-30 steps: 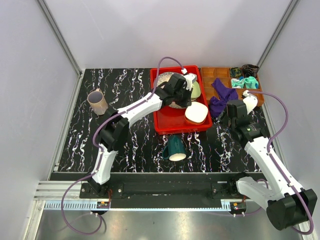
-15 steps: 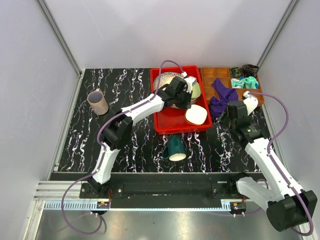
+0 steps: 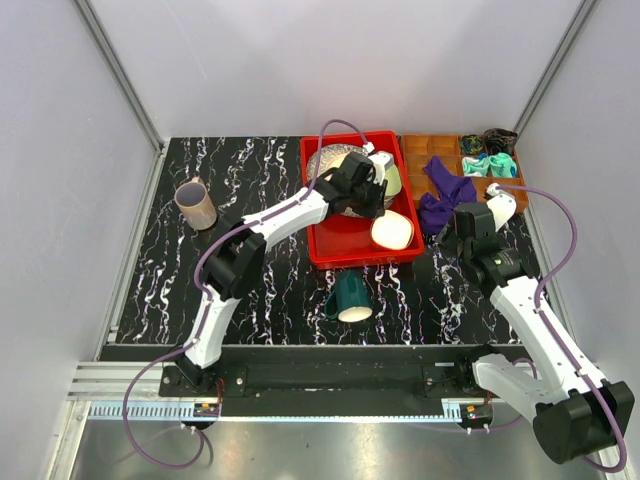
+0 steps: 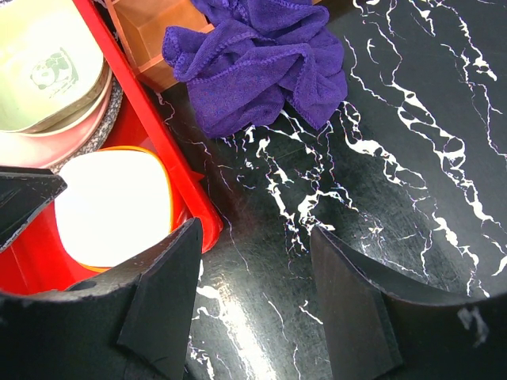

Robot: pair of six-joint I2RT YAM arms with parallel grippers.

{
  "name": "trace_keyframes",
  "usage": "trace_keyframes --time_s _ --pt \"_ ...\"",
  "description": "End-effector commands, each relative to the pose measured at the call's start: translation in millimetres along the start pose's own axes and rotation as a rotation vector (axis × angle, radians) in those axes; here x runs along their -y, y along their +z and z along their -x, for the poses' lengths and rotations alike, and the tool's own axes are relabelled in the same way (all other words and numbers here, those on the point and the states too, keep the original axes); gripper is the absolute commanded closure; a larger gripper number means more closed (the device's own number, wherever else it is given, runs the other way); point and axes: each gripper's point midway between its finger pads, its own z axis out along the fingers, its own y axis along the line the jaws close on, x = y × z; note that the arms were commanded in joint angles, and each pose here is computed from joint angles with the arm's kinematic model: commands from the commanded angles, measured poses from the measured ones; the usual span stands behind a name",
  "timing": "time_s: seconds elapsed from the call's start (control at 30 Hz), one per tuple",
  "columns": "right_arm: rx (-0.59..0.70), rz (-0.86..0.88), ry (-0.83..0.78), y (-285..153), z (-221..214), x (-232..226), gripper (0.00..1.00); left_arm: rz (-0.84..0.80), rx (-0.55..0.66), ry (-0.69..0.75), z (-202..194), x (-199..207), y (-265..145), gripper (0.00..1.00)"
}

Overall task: Place the mixed dishes into the plastic bin
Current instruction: Place the bowl in the plastic bin.

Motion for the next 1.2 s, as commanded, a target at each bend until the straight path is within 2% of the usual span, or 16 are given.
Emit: trace_keyframes --time_s 0.0,0.2,0.27,0.33,0.37,0.4,0.53,0.57,0.63,0.67,0.73,0.77,0.8,0.87,1.03,1.17 --pt "0.030 0.006 0.023 -3.8 8.1 0.3 0.35 -0.036 0.119 0.030 43.2 20.5 -29.5 0.74" --pt "0.023 0.028 0.022 -5.9 7.0 -2.4 0.34 0.017 0.208 0.060 74.5 22.9 -78.0 0.68" --pt "0.021 0.034 0.015 -7.2 6.6 -2.5 0.34 0.030 0.259 0.064 88.2 25.0 -107.4 0.67" --pt "0.024 0.049 0.018 -10.6 8.1 -3.8 0.34 0.070 0.266 0.057 81.4 17.4 -120.7 0.67" --pt "0.025 0.057 0.009 -12.0 8.6 -4.3 0.34 0.076 0.313 0.058 91.8 19.4 -146.4 0.67" --pt "0.030 0.072 0.009 -14.4 10.5 -6.1 0.32 0.108 0.290 0.049 75.3 9.7 -147.1 0.66" --pt "-0.001 0.128 -0.005 -17.3 6.9 -16.6 0.31 0.127 0.319 0.002 47.4 5.7 -182.7 0.65" --pt "-0.015 0.135 -0.010 -16.5 4.1 -18.1 0.30 0.131 0.306 -0.009 27.7 3.0 -190.4 0.65" --pt "-0.056 0.175 -0.019 -15.2 -3.5 -26.8 0.30 0.122 0.303 -0.047 9.9 3.0 -195.8 0.64" --pt "-0.067 0.192 -0.023 -14.1 -6.1 -30.6 0.30 0.133 0.261 -0.066 -17.6 -3.8 -192.4 0.64" --pt "-0.109 0.210 -0.042 -10.9 -16.7 -34.7 0.30 0.120 0.300 -0.108 -26.1 -1.1 -208.0 0.64" --pt "-0.120 0.209 -0.046 -9.7 -20.1 -34.7 0.30 0.129 0.275 -0.127 -48.5 -7.2 -204.3 0.64" --pt "-0.131 0.213 -0.055 -9.2 -23.8 -36.5 0.30 0.121 0.305 -0.147 -49.3 -4.8 -215.2 0.64" --pt "-0.141 0.229 -0.068 -11.4 -28.1 -40.9 0.28 0.138 0.276 -0.167 -74.6 -11.7 -214.6 0.64" --pt "-0.136 0.269 -0.153 -25.6 -40.5 -65.9 0.26 0.187 0.326 -0.206 -89.8 -21.5 -235.5 0.63" --pt "-0.185 0.315 -0.178 -33.8 -60.0 -86.8 0.26 0.188 0.329 -0.230 -100.0 -23.2 -238.4 0.62"
